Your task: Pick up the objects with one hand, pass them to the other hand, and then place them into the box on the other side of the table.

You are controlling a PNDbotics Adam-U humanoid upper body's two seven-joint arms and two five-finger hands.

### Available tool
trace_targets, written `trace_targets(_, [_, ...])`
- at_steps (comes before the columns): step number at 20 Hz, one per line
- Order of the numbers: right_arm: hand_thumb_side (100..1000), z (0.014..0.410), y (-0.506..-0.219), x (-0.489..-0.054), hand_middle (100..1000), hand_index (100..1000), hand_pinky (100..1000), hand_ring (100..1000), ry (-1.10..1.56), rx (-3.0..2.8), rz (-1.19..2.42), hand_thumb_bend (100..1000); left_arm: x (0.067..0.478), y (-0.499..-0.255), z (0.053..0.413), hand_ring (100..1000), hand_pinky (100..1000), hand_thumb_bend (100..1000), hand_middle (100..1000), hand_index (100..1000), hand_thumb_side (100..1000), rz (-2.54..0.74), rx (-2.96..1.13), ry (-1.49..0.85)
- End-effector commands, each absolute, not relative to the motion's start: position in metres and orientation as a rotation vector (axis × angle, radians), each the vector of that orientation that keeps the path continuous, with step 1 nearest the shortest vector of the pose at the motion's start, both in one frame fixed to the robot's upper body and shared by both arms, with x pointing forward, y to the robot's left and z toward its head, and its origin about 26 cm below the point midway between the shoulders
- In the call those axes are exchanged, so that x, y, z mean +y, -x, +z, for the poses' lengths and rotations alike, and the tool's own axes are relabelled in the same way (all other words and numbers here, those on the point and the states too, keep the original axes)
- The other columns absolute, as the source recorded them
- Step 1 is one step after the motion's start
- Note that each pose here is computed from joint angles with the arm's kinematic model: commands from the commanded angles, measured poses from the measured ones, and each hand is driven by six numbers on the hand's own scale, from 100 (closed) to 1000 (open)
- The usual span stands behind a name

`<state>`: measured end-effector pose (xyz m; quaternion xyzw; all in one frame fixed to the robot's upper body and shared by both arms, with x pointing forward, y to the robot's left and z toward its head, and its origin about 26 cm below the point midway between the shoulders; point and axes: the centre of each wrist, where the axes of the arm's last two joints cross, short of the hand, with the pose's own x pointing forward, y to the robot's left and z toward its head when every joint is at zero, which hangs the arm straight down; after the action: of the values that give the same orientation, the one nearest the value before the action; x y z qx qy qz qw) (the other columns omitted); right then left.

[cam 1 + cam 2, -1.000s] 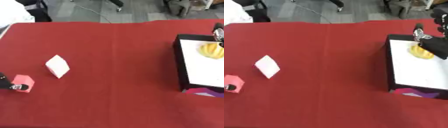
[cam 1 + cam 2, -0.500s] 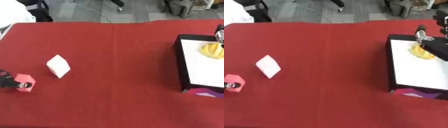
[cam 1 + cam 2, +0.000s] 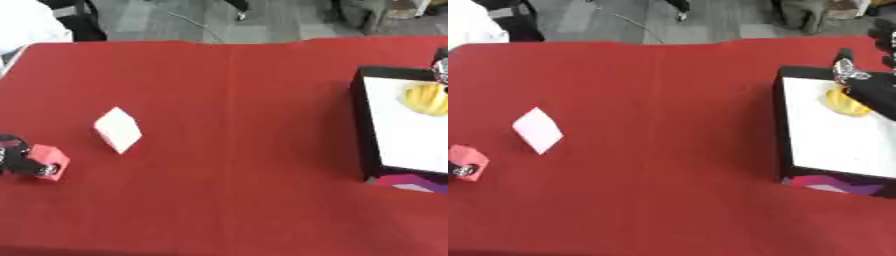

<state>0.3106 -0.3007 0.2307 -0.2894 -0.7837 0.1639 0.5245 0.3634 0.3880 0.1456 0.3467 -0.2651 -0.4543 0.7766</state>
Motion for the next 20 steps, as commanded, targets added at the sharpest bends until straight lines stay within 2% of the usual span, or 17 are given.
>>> trace_targets(1, [432,0.239,-0.308,-0.302,929,997,1000,1000,0.714,-1.899,0.398,100,0.396,-0.36,0.171,718,780,100,606,688,309,-0.808,-0.38,-0.626])
trace_targets(6, [430,0.24,-0.307,-0.303,927,996,1000,1000,0.717,-1.902,0.395,100,0.389,-0.354,0.197,677,758,100,571,663,242,-0.817,-0.473,-0.696])
trace_targets(11, [428,0.241,-0.306,-0.302,925,994,1000,1000,0.715,-1.911,0.398,100,0.372,-0.35,0.226,628,727,100,533,631,255,-0.831,-0.614,-0.795])
trace_targets(16, [445,0.251,-0.303,-0.294,924,989,1000,1000,0.69,-1.973,0.426,100,0.333,-0.337,0.261,591,678,100,505,597,270,-0.869,-0.849,-0.959])
trace_targets(20, [457,0.266,-0.304,-0.279,932,985,1000,1000,0.626,-2.085,0.532,100,0.302,-0.327,0.276,568,656,100,484,592,309,-0.88,-1.029,-1.059])
